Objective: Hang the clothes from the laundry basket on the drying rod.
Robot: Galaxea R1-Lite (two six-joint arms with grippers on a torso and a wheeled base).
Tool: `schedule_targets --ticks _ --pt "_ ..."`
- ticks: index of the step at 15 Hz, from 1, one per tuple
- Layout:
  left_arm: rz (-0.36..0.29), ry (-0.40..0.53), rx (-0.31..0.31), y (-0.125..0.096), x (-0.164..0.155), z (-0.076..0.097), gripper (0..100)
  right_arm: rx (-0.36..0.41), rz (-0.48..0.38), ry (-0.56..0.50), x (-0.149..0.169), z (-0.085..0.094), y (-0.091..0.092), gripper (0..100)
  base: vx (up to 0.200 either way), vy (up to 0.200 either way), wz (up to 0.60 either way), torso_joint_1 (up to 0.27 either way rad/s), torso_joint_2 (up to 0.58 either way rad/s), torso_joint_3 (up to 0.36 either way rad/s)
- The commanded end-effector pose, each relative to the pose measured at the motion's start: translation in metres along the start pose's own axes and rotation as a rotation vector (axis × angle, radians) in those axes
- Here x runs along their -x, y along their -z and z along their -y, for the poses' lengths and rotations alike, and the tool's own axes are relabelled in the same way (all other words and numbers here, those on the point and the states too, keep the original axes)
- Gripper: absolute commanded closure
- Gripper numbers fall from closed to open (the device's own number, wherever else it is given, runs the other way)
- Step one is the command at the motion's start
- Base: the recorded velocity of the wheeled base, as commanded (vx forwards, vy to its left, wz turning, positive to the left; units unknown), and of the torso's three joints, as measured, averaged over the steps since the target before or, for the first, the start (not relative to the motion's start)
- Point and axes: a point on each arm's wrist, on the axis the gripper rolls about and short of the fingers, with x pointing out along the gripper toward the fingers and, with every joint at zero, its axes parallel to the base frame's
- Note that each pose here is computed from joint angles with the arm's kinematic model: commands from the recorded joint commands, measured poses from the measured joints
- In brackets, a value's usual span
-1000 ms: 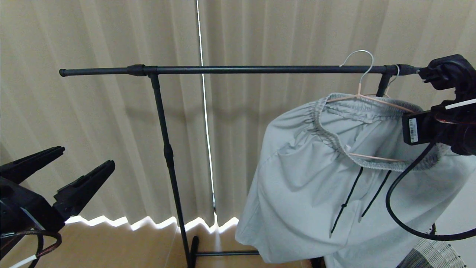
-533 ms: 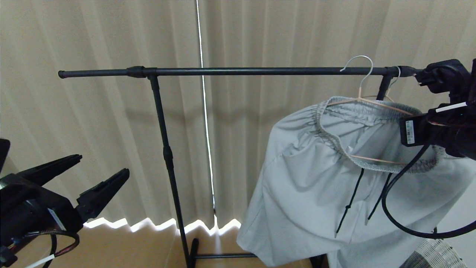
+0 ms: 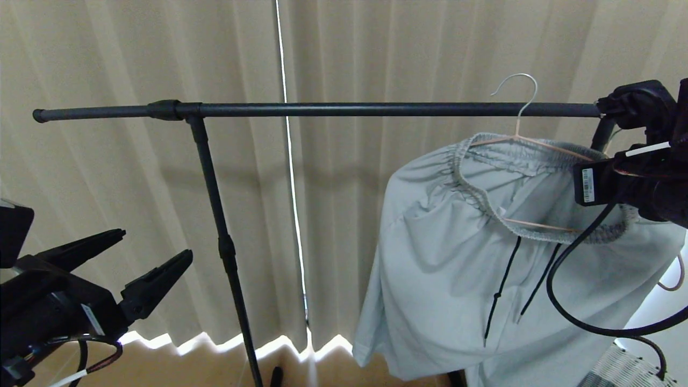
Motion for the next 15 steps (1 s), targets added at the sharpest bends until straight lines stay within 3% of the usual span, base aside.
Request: schedule_targets --ticks 1,5,10,15 --pt "-0.001 0.002 -0.001 0.001 0.001 0.0 0 0.005 -0.002 -0.006 -0.003 -0.004 -0.001 100 0.0 0.0 0.0 0.0 0.0 0.0" --pt "0.042 0.01 -0.008 0.003 0.003 0.002 0 0.01 0.006 -0.033 -0.015 -0.023 -0.011 100 0.0 0.0 0.0 0.0 0.0 0.0" --pt "0.051 0.009 -0.007 0.002 0.004 0.002 0 0.04 -0.018 0.019 -0.041 -0.05 -0.015 100 0.0 0.0 0.0 0.0 0.0 0.0" --pt "0.054 0.009 -0.007 0.002 0.005 0.002 0 0.072 -0.024 -0.034 -0.034 -0.067 -0.01 100 0.0 0.0 0.0 0.0 0.0 0.0"
